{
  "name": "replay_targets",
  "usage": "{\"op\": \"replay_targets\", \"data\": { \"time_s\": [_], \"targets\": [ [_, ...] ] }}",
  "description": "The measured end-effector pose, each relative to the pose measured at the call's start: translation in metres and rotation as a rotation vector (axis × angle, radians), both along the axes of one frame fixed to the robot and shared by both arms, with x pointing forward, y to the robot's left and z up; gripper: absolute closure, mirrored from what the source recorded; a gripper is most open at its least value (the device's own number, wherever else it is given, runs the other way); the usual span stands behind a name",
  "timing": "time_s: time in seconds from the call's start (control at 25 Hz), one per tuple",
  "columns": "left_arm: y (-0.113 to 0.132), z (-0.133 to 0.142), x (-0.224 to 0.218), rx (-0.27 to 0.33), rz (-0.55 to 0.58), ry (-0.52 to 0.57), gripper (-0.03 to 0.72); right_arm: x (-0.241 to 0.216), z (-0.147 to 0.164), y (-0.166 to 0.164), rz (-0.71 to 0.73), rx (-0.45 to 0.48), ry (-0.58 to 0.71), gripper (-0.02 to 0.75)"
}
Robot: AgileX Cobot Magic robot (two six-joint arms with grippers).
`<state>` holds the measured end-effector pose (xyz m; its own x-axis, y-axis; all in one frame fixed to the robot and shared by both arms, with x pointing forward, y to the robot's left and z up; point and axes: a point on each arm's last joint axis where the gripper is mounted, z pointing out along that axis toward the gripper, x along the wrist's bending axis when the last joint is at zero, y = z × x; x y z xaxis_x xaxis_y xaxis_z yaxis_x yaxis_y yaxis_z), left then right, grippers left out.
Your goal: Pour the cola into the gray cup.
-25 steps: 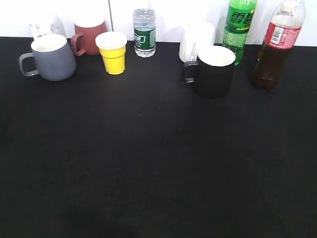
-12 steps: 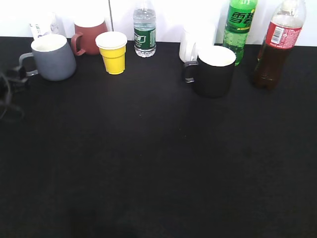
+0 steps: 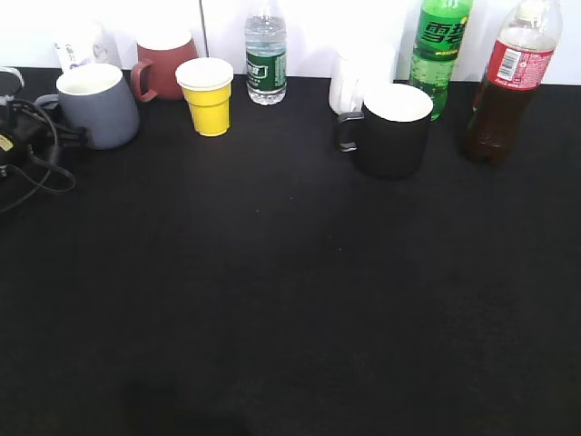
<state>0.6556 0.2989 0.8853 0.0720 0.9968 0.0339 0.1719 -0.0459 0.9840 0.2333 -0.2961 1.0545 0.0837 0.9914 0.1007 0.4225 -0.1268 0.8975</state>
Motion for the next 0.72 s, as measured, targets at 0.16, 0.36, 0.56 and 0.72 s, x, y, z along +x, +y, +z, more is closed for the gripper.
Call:
{"op": "replay_targets", "data": {
  "time_s": [0.16,0.36,0.56,0.72],
  "targets": [
    [-0.005,0.026,-0.030,0.014,-0.020,-0.019,0.615,0.000,0.000,0.000,0.001,0.002,-0.001,0.191],
    [-0.038,0.063,-0.118,0.003,-0.134,-0.073,0.617,0.012,0.012,0.001,0.011,0.023,-0.034,0.191],
    [-0.067,0.056,-0.173,-0.002,-0.265,-0.019,0.617,0.100,0.003,-0.008,-0.014,-0.038,-0.346,0.191],
    [-0.069,0.056,-0.175,-0.007,-0.268,-0.025,0.617,0.175,-0.039,-0.016,-0.044,-0.070,-0.470,0.191]
  ]
}}
